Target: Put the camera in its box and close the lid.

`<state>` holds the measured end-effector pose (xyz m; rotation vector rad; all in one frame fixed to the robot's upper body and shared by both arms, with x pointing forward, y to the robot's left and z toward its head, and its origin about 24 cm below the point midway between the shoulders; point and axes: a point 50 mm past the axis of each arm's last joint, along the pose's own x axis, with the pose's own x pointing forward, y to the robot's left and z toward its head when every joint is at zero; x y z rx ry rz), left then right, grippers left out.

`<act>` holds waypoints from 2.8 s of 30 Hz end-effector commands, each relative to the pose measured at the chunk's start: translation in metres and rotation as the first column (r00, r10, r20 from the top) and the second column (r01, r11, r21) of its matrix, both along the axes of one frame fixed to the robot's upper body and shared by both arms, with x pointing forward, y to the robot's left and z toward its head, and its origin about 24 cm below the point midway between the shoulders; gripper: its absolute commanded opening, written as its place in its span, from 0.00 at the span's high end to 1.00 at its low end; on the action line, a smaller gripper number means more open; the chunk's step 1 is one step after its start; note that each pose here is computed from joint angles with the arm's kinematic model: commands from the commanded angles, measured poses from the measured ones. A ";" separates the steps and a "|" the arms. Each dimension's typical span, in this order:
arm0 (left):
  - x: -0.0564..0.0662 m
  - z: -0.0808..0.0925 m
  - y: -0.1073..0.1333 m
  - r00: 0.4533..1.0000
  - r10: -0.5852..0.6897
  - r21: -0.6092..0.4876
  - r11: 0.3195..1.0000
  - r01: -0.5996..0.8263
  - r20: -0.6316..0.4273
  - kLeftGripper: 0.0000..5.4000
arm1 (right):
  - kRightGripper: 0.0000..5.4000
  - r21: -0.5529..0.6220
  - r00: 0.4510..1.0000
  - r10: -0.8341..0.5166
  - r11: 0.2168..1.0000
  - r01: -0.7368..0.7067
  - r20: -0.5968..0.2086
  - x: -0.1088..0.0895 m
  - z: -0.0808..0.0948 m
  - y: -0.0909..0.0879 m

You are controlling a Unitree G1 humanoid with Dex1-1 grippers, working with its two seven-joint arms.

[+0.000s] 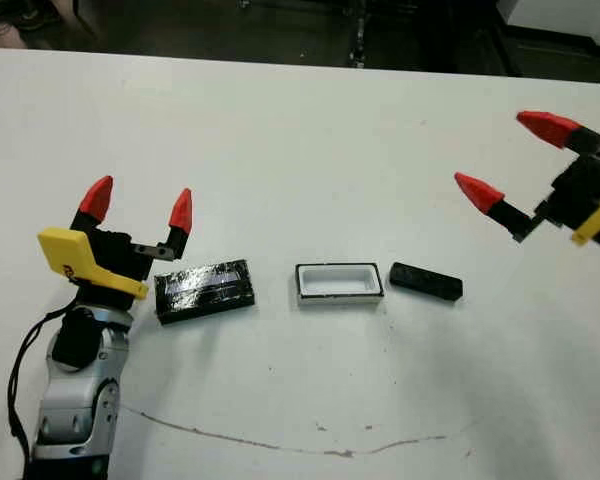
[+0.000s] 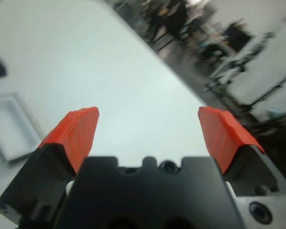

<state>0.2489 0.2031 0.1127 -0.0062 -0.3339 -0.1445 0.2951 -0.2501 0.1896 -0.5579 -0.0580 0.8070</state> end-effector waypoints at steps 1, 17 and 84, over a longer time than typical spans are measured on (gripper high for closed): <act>0.001 -0.001 -0.001 1.000 0.006 0.001 1.000 -0.006 -0.014 0.00 | 0.00 -0.112 0.990 0.068 0.990 -0.082 -0.127 0.008 0.005 -0.002; 0.001 -0.003 0.000 1.000 0.014 0.011 1.000 -0.013 -0.016 0.00 | 0.00 -0.180 0.812 0.283 0.888 -0.423 -0.510 0.029 -0.016 0.008; -0.002 -0.005 0.001 1.000 0.009 0.006 1.000 -0.009 -0.030 0.00 | 0.00 -0.339 0.780 0.108 0.857 -0.387 -0.616 0.013 -0.076 0.020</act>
